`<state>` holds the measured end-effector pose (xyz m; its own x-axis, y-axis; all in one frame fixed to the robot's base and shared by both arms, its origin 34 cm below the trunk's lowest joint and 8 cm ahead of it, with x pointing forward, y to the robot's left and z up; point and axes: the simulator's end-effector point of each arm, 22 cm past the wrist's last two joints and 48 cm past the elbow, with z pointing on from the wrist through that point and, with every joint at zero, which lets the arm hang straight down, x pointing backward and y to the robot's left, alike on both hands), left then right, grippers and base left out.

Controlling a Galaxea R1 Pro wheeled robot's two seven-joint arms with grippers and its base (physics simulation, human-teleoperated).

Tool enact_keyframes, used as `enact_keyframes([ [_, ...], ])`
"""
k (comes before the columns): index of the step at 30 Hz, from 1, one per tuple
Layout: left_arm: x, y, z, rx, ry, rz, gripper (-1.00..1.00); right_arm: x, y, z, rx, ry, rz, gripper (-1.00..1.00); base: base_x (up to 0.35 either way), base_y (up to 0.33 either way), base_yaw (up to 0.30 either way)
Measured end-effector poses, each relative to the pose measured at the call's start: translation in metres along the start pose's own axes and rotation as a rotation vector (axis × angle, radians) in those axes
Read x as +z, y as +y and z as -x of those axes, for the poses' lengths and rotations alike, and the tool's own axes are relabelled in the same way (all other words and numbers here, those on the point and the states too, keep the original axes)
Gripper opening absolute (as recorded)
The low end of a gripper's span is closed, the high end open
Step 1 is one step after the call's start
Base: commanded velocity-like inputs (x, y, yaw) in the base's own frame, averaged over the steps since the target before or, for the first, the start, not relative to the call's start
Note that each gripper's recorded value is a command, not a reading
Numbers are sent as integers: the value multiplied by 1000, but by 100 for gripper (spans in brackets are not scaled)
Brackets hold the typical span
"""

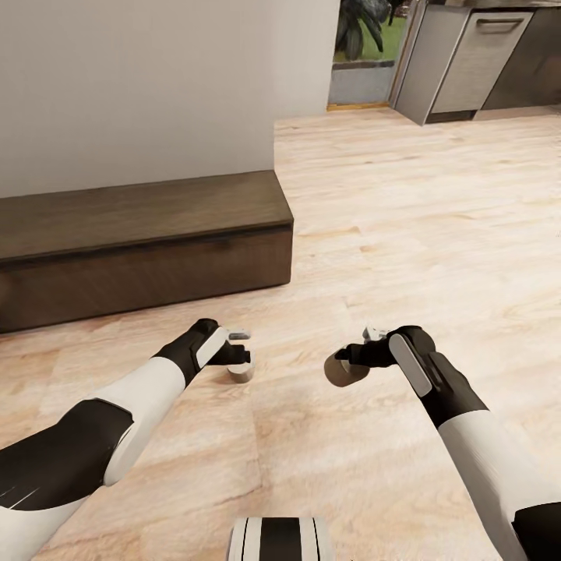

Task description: Place each of the two pumpkins and all three candles from the living room inside a cabinet in the living room (use any cabinet), then make sure every cabinet is closed, and position the cauldron so it is next to a table in the living room.

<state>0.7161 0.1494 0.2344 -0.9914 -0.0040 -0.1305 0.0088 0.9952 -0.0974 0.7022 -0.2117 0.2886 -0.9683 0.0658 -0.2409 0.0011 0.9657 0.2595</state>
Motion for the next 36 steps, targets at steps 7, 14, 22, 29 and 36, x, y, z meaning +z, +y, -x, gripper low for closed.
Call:
enact_keyframes([
  [7, 0, 0, 1, 0, -3, 1, 100, 0, 0, 0, 1, 0, 1, -100, 40, -1, -89],
  [14, 0, 1, 1, 1, -3, 4, 100, 0, 0, 0, 2, 0, 0, -100, 130, -22, -3],
  [22, 0, 9, 0, 4, -2, 38, 100, 0, 0, 0, 3, 0, 1, -100, 6, -1, 0],
  [29, 2, 18, -2, 4, 7, 81, 100, 2, -1, -2, 5, 4, 2, -100, 0, 0, 0],
  [36, 19, 20, -12, 0, 35, 79, 100, 18, -6, -12, 12, 32, -1, -100, 0, 0, 0],
])
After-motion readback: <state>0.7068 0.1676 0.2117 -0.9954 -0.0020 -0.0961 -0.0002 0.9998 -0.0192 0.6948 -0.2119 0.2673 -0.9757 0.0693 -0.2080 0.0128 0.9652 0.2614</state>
